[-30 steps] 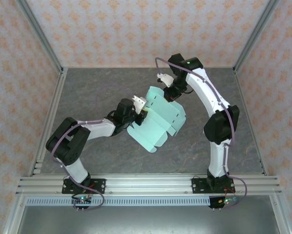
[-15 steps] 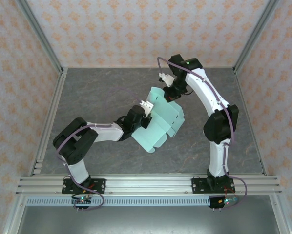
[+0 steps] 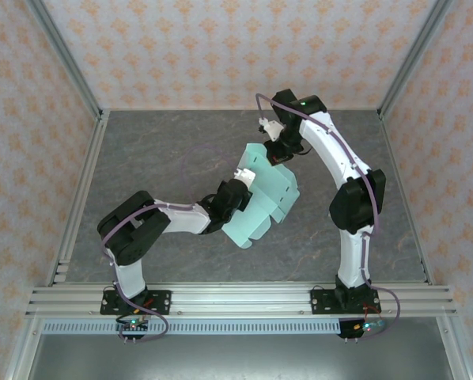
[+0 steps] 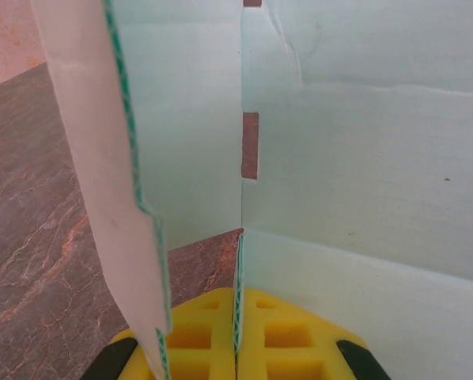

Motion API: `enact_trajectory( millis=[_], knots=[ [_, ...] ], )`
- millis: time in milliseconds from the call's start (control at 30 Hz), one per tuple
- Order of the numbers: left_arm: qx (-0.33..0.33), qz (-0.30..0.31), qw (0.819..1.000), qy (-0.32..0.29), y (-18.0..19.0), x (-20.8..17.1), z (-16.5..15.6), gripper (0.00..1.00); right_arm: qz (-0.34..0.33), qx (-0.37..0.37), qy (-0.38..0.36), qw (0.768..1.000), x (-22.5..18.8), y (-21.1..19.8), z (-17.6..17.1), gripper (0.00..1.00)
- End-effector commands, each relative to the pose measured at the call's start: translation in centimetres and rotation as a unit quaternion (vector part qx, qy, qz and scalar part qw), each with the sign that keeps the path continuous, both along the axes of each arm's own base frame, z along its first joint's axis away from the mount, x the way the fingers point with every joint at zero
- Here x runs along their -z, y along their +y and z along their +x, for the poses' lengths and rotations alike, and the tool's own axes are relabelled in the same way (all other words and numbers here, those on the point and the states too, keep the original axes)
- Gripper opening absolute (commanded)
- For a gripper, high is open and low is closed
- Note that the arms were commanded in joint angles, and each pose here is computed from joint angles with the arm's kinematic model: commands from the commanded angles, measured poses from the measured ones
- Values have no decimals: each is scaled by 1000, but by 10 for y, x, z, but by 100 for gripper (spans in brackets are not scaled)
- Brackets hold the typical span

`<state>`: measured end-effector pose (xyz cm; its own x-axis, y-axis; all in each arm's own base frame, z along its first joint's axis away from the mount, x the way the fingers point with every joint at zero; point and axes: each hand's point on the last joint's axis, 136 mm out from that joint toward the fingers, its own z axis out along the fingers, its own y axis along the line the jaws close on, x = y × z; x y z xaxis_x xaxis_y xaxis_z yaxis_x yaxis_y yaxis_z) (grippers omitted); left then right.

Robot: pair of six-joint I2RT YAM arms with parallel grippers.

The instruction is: Fold the paper box

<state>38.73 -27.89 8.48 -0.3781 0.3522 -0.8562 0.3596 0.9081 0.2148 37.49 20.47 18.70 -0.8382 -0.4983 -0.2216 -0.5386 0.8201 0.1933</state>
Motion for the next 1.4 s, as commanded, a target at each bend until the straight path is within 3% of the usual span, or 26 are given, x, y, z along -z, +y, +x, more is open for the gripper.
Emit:
enact_trajectory(
  millis=[0,200,400,600,733,900,1133,1367],
  knots=[
    [25,-29,999,-14,-27,-12,-4,0,53,27,-59,996,-20,19,27,0],
    [46,-4,999,-14,-48,-4,-8,0,59,30,-57,996,-16,21,28,0],
    [35,-25,999,-15,-34,-19,-8,0,29,10,-84,996,-17,8,26,0],
    [48,-79,996,11,-19,-39,-12,25,13,-20,-108,994,-22,2,24,0],
    [63,-124,989,43,-4,-55,-14,36,7,-39,-119,992,-26,-1,20,0],
    [88,-161,980,72,13,-79,-21,43,8,-60,-133,989,-31,-1,17,0],
    [83,-212,972,65,50,-112,-12,49,21,-107,-145,983,-33,6,6,0],
    [178,-185,964,64,40,-135,-4,52,33,-145,-134,980,-29,15,-6,0]
  ],
)
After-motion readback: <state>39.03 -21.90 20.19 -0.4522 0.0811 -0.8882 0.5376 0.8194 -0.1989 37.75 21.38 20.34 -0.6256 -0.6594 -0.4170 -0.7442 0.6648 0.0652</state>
